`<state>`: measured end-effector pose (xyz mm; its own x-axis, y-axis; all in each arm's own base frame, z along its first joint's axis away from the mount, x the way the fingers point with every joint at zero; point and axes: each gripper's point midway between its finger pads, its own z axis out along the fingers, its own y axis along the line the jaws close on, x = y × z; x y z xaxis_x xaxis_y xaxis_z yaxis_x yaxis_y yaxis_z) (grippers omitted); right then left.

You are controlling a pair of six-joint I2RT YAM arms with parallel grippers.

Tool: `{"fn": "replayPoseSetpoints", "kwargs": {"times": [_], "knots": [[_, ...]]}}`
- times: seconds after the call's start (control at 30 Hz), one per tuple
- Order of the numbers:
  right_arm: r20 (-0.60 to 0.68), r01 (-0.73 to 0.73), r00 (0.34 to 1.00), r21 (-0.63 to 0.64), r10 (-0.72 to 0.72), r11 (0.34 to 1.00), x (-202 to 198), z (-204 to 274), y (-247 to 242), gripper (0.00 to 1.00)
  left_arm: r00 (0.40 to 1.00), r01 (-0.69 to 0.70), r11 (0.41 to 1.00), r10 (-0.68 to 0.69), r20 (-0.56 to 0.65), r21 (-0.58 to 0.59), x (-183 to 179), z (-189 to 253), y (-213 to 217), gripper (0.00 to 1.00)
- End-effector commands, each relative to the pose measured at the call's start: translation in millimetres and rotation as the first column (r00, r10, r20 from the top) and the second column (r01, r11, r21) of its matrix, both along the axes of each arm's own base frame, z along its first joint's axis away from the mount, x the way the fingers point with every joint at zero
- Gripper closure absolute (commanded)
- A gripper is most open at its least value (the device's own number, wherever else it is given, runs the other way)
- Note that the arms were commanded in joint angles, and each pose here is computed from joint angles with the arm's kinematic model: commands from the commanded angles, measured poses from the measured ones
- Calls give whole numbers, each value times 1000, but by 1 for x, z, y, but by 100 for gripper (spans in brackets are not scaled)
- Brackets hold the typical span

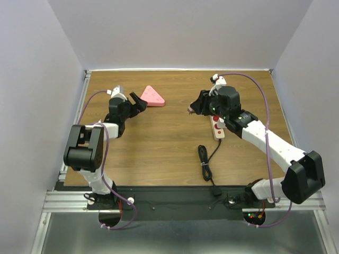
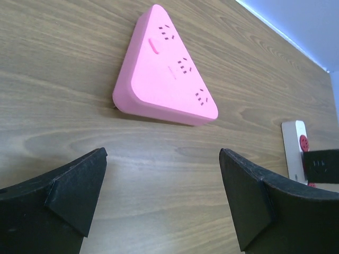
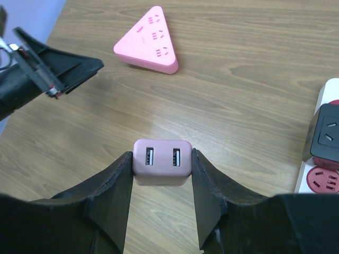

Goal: Insert the plug

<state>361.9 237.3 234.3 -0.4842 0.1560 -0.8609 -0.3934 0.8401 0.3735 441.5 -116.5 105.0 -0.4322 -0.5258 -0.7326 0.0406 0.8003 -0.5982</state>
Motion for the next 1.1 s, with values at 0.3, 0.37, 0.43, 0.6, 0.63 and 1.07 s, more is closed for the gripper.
{"fn": "replayPoseSetpoints", "kwargs": {"times": [0.3, 0.37, 0.43, 0.6, 0.63, 1.07], "knots": [[129, -29, 991, 53, 22, 998, -9, 47, -2, 100, 999, 35, 984, -28, 46, -175, 58, 8, -8, 5], [133, -30, 991, 52, 23, 998, -10, 48, -2, 100, 999, 31, 983, -26, 27, -179, 60, 2, -8, 6], [137, -28, 990, 52, 20, 998, -10, 49, -3, 100, 1000, 24, 983, -23, 11, -180, 59, -4, -8, 6], [133, -32, 991, 51, 25, 998, -10, 48, -2, 99, 1000, 23, 984, -24, -3, -175, 58, -12, -7, 6], [133, -33, 991, 52, 26, 998, -10, 48, -2, 100, 1000, 28, 984, -29, -1, -175, 60, -12, -8, 6], [129, -31, 991, 53, 24, 998, -14, 45, -5, 99, 999, 40, 984, -43, -12, -175, 78, -20, -12, 12]]}}
